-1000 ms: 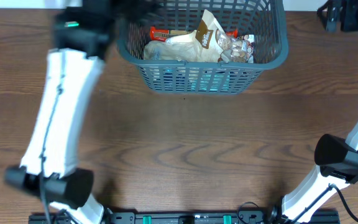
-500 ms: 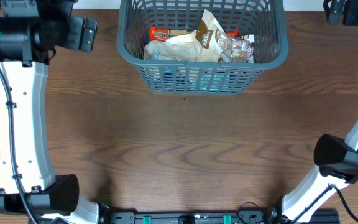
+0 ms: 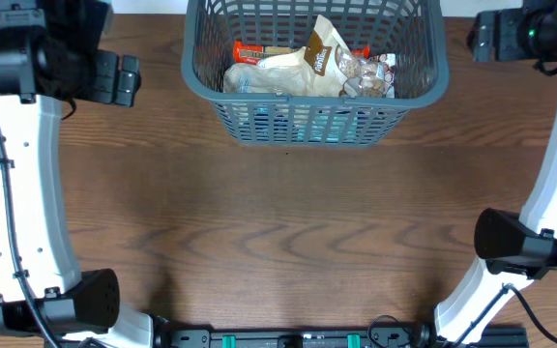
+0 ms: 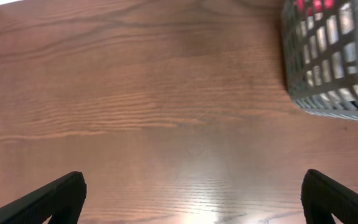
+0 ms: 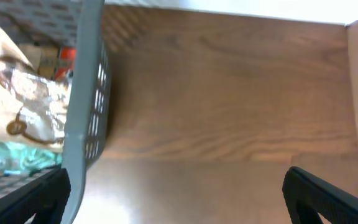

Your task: Pack container

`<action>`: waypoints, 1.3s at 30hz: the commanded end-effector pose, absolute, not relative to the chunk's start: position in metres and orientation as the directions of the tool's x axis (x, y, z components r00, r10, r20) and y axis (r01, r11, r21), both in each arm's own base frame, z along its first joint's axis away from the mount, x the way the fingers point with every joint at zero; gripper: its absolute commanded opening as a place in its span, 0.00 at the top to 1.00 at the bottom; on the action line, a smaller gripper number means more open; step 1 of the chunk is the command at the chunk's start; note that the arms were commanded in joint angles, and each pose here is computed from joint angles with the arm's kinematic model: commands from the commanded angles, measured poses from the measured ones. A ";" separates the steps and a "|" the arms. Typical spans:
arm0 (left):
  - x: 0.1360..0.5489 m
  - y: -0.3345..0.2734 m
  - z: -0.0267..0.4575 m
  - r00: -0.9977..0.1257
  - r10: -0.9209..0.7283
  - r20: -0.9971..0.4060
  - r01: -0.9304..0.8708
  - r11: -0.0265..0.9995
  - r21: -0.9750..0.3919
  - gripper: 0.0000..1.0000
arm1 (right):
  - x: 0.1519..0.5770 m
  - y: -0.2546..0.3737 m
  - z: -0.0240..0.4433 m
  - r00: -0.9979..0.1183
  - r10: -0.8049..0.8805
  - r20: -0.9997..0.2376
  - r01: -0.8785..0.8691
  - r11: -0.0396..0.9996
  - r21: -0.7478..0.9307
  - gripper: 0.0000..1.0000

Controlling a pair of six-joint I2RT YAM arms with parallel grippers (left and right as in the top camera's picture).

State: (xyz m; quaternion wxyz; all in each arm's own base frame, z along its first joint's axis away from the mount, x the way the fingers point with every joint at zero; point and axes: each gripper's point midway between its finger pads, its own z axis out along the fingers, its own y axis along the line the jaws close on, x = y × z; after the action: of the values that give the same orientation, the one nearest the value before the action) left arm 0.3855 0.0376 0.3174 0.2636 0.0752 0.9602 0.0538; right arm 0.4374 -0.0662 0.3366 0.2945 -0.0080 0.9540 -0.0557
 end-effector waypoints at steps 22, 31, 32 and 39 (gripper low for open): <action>0.382 0.048 0.321 -0.851 0.149 -0.504 0.085 0.985 0.147 0.01 | 0.400 -0.065 0.335 -0.878 -0.016 -0.478 0.053 0.990 -0.130 0.01; 0.382 0.048 0.321 -0.851 0.149 -0.504 0.085 0.985 0.147 0.01 | 0.398 -0.067 0.338 -0.877 -0.016 -0.481 0.060 0.988 -0.144 0.01; 0.382 0.048 0.321 -0.851 0.149 -0.504 0.085 0.985 0.147 0.01 | 0.402 -0.069 0.343 -0.863 -0.025 -0.505 0.064 0.985 -0.158 0.01; 0.382 0.048 0.321 -0.851 0.149 -0.504 0.085 0.985 0.147 0.01 | 0.384 -0.035 0.377 -0.774 -0.076 -0.629 -0.007 0.994 -0.112 0.01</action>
State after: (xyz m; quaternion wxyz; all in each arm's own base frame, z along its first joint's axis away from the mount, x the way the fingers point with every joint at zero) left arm 0.3845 0.0471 0.3174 0.2629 0.0633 0.9611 0.0570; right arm 0.4075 -0.0566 0.3483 0.2902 -0.0048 0.9546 -0.0673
